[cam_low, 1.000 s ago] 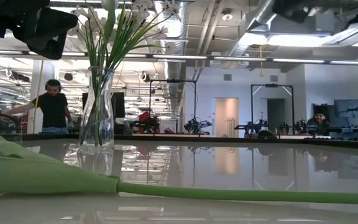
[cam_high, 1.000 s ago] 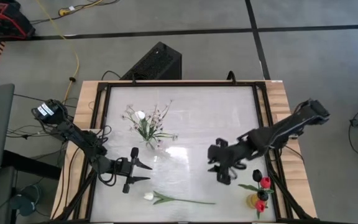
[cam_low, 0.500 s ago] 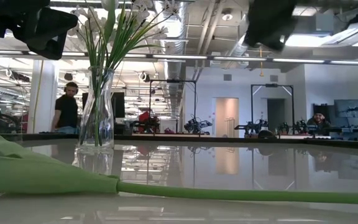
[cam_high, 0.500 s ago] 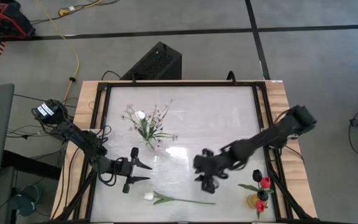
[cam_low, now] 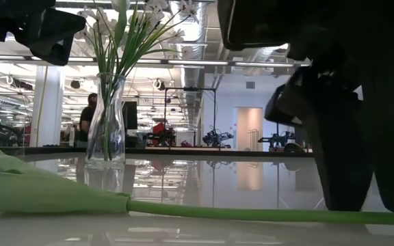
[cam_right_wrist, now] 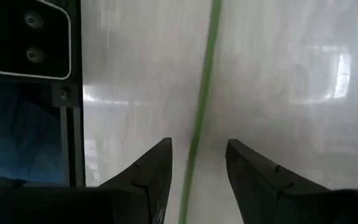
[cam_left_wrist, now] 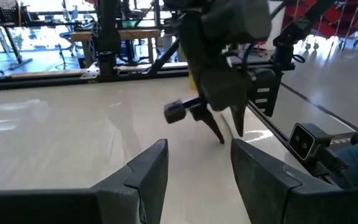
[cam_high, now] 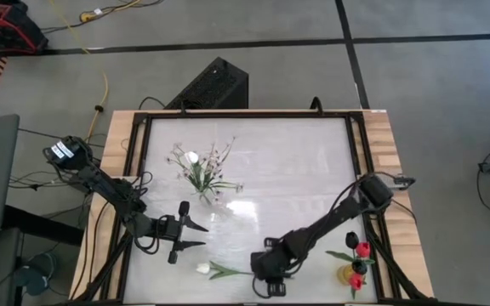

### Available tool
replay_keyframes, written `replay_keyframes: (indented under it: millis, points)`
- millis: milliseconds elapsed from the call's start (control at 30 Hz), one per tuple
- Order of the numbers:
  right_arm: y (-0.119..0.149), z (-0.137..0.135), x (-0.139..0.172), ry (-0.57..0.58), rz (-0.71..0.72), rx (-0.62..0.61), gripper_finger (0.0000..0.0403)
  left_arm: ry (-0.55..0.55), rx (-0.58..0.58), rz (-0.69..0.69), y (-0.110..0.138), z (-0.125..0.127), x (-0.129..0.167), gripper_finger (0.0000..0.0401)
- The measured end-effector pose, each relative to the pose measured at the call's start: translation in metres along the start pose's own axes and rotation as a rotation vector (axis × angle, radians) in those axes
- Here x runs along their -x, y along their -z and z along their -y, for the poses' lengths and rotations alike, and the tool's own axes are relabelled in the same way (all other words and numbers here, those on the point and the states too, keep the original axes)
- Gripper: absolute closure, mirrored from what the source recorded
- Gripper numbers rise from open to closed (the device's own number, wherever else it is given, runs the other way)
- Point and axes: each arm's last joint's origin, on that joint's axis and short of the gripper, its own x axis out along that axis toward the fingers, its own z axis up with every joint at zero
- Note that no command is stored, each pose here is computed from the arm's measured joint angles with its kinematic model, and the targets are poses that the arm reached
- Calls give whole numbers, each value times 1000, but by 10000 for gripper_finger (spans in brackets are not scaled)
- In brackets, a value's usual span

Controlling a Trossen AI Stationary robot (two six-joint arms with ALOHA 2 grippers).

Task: Sort flowers into vase by color
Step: Put the white flower into the transparent vase

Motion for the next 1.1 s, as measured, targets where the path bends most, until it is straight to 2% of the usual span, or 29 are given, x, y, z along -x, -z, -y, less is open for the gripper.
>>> replay_keyframes:
  millis: [233,500,633,867,1000,1100]
  points:
    - [-2,-10,-4,61,-31,18,224,0,6,-1,0,-1,0,237]
    - [28,-36,-16,271,38,58,231,-2,6,-1,0,-1,-1,237]
    - [40,-42,-25,336,50,71,265,-2,5,-1,0,-1,-1,237]
    - [34,-37,-16,323,35,76,381,-10,7,0,0,-1,-1,237]
    - [20,-25,6,308,30,99,384,-12,8,0,0,-1,-1,237]
    - [9,-16,31,318,48,161,387,-12,15,0,0,-1,-1,237]
